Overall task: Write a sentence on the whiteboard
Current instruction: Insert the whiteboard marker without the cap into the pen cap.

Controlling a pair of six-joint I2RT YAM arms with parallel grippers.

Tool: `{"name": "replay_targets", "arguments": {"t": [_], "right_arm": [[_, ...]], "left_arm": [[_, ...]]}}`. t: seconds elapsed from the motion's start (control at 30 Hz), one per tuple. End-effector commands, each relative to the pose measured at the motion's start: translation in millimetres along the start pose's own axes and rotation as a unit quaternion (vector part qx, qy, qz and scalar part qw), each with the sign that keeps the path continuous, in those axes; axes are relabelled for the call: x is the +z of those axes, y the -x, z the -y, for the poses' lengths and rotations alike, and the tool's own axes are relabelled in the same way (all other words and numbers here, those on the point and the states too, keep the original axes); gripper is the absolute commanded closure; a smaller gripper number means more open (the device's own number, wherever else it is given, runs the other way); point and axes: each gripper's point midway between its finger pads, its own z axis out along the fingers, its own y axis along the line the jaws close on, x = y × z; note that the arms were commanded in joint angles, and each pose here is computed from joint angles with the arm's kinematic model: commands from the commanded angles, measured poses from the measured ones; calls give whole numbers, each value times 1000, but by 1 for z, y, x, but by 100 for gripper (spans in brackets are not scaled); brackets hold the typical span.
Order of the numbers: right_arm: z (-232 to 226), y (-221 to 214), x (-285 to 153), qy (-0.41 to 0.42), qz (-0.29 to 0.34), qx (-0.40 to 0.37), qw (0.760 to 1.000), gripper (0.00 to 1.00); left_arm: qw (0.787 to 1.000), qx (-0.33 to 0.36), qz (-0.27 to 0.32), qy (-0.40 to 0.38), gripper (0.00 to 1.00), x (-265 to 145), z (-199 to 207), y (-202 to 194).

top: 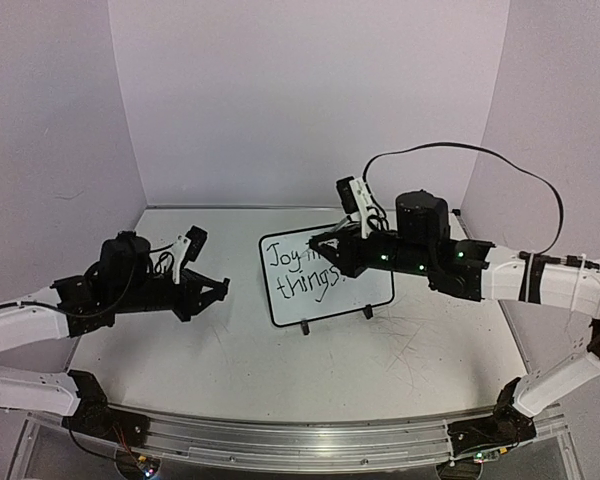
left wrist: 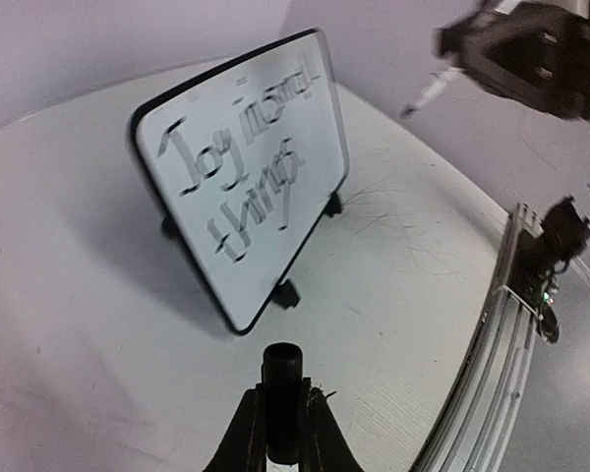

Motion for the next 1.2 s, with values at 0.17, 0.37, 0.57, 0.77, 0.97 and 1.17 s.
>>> {"name": "replay_targets", "arguments": {"t": [0.17,0.37,0.57,0.77,0.97,1.17], "right_arm": [[-52,8,22,110,-42,49,992,100],[-62,8,34,111,-43,44,992,100],[-65,0,47,113,-54,44,991,100],[-59,3,51,93,-47,40,994,100],[-52,3,53,73,-41,39,996,100],[-52,3,56,77,-44,39,995,100]], "left_arm": [[956,268,116,-14,100,16,29,52],[950,290,112,-21,100,22,33,52],[951,289,110,-23,100,21,33,48],[950,292,109,-26,100,22,35,47],[949,294,107,-29,100,23,35,46],[950,294,105,-32,100,24,36,45]]}}
